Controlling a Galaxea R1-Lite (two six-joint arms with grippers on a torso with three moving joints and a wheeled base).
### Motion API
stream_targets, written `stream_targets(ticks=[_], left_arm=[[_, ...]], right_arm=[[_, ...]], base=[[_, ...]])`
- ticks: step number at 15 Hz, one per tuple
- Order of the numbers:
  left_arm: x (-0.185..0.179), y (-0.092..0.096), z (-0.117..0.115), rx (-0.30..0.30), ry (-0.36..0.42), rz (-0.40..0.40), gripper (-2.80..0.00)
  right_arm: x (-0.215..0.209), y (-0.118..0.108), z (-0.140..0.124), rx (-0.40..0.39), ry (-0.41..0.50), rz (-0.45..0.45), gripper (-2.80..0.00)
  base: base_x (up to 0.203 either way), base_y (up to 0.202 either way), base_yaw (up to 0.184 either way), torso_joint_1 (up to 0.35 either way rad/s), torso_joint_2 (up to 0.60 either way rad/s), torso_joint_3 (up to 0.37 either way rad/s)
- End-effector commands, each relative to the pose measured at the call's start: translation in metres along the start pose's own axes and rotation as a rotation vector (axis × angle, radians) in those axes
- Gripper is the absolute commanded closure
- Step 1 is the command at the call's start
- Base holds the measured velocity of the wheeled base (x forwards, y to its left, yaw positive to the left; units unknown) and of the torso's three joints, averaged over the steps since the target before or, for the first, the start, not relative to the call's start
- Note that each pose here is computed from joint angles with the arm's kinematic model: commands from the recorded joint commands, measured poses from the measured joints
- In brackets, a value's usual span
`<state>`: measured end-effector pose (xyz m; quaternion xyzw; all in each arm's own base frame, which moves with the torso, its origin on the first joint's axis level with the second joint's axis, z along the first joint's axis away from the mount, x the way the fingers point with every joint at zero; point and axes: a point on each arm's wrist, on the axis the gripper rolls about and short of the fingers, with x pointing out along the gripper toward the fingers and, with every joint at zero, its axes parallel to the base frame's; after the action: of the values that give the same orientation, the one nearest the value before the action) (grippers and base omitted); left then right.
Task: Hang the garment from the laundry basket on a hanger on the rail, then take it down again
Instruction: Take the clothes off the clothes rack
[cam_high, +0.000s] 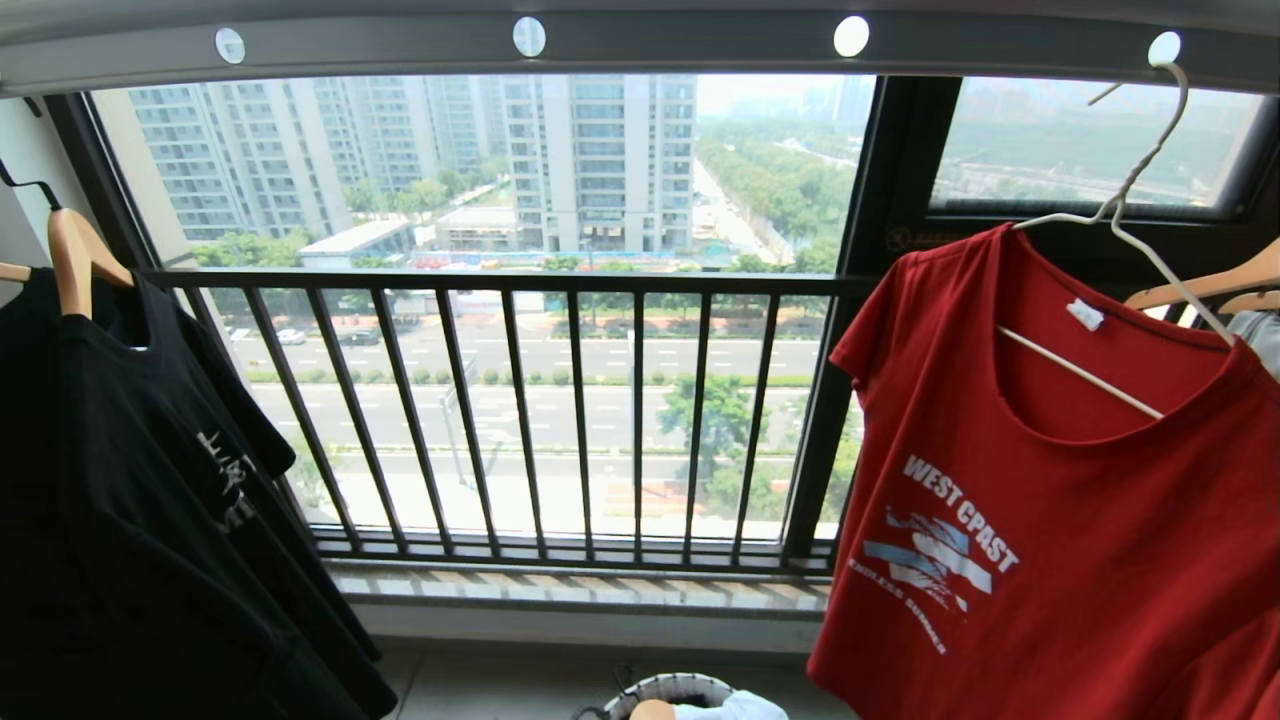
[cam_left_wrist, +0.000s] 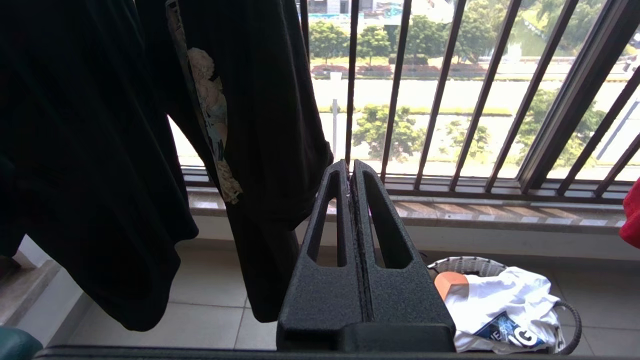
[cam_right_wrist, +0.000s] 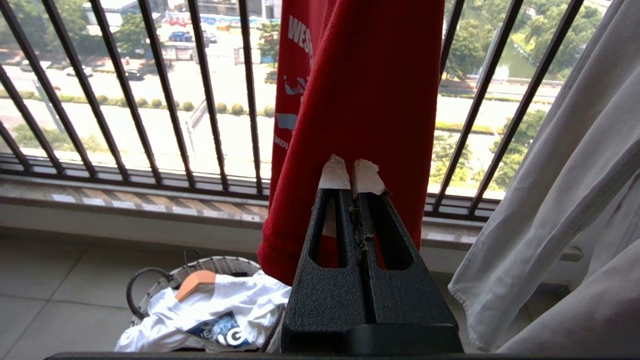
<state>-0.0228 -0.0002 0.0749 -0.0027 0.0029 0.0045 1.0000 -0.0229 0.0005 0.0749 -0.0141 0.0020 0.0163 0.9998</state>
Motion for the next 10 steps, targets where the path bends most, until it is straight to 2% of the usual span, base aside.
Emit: stream_targets(ticks=[1, 10], left_arm=[[0.0001, 0.0000, 0.0000, -0.001, 0.002, 0.000, 0.00], [0.0001, 0.0000, 0.0000, -0.001, 0.002, 0.000, 0.00]], right_arm=[[0.0001, 0.0000, 0.0000, -0.001, 0.002, 0.001, 0.00], [0.0001, 0.0002, -0.0003, -0.027, 0.004, 0.008, 0.00]], base=[[0.000, 0.000, 0.000, 0.000, 0.00, 0.000], [0.000, 0.000, 0.000, 0.000, 0.00, 0.000]])
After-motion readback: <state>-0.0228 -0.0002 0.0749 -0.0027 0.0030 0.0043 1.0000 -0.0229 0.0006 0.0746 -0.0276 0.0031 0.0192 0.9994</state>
